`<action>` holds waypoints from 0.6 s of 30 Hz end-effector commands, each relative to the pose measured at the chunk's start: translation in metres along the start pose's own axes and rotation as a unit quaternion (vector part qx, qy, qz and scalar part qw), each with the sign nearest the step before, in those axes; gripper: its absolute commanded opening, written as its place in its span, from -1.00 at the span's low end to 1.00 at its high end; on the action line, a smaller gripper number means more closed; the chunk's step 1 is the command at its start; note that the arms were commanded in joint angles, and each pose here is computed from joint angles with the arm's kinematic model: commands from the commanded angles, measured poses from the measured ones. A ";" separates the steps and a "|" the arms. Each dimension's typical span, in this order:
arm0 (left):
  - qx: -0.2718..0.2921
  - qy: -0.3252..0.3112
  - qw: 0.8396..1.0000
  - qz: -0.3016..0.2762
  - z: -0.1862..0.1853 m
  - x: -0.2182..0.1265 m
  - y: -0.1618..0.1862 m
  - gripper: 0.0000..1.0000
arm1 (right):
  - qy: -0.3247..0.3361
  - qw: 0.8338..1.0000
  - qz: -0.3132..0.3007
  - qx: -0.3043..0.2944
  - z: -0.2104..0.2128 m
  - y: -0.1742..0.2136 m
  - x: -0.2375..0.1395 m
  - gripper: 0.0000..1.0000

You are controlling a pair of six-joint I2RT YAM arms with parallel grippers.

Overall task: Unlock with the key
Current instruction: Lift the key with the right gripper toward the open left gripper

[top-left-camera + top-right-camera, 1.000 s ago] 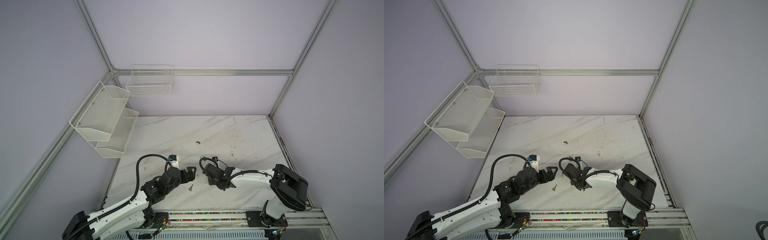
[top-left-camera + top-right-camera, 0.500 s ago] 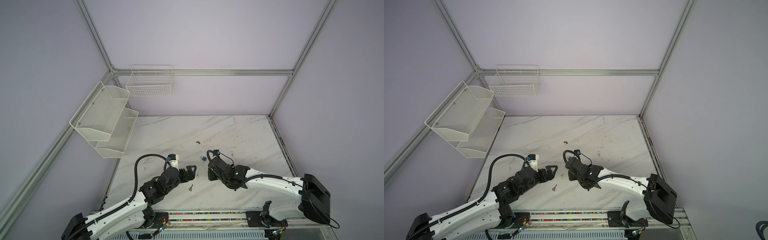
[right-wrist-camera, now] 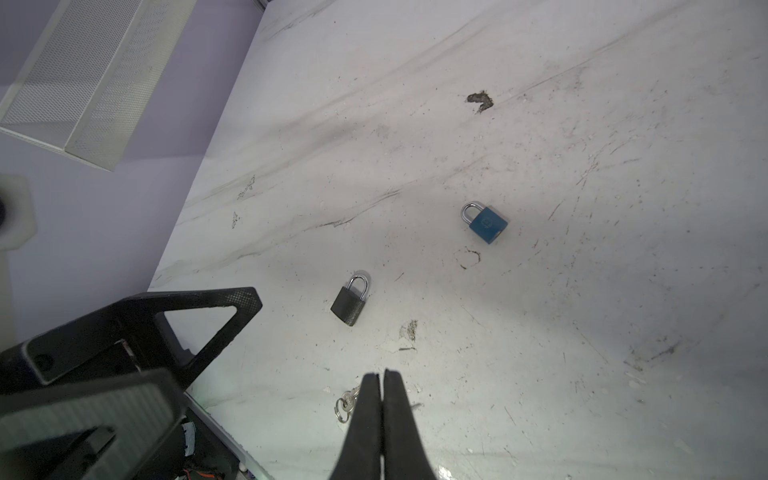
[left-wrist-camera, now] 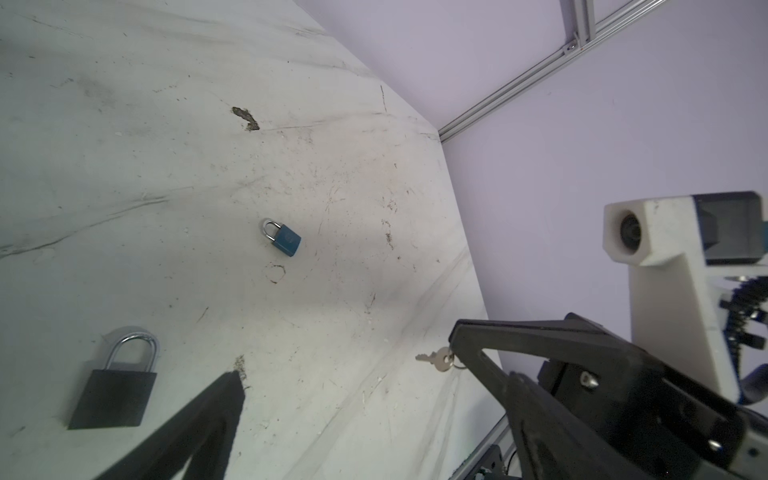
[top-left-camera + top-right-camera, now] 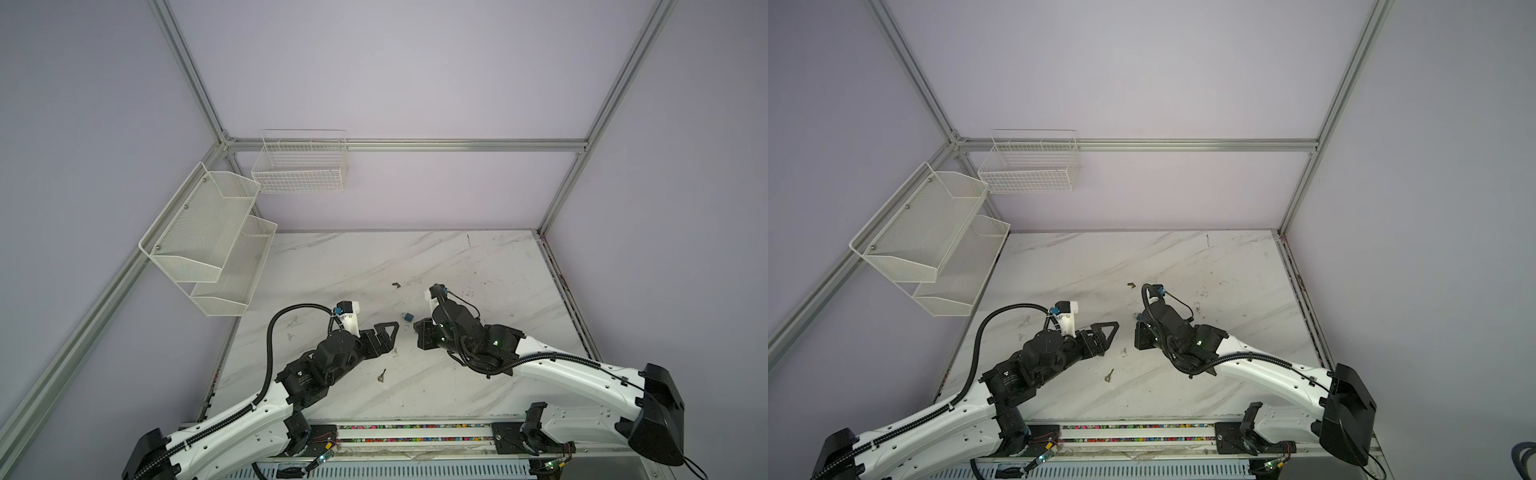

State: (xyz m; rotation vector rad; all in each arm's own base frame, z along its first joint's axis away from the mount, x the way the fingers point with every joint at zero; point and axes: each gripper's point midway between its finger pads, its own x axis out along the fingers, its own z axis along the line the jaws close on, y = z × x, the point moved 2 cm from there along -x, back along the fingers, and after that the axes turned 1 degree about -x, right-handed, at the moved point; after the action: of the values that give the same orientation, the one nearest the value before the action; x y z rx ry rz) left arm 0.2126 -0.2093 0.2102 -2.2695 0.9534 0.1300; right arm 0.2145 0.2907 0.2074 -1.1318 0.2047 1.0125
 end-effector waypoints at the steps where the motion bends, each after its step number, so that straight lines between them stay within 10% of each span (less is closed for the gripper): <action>1: -0.060 0.093 0.993 -0.031 -0.061 -0.014 -0.033 0.95 | -0.025 0.999 -0.026 -0.001 0.011 -0.016 -0.009 -0.92; 8: -0.076 0.102 0.991 -0.037 -0.071 -0.013 -0.040 0.90 | -0.055 0.998 -0.042 0.004 0.023 -0.025 -0.015 -0.92; 18: 0.174 0.094 0.977 -0.079 -0.069 -0.013 -0.042 0.61 | -0.092 0.993 -0.023 0.063 0.019 -0.045 -0.025 -0.91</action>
State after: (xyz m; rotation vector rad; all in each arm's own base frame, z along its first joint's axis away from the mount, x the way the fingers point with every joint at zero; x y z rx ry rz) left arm 0.2190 -0.2194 0.2369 -2.1780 0.9273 -0.0305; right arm 0.2268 0.2914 0.2373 -1.0018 0.1323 1.0236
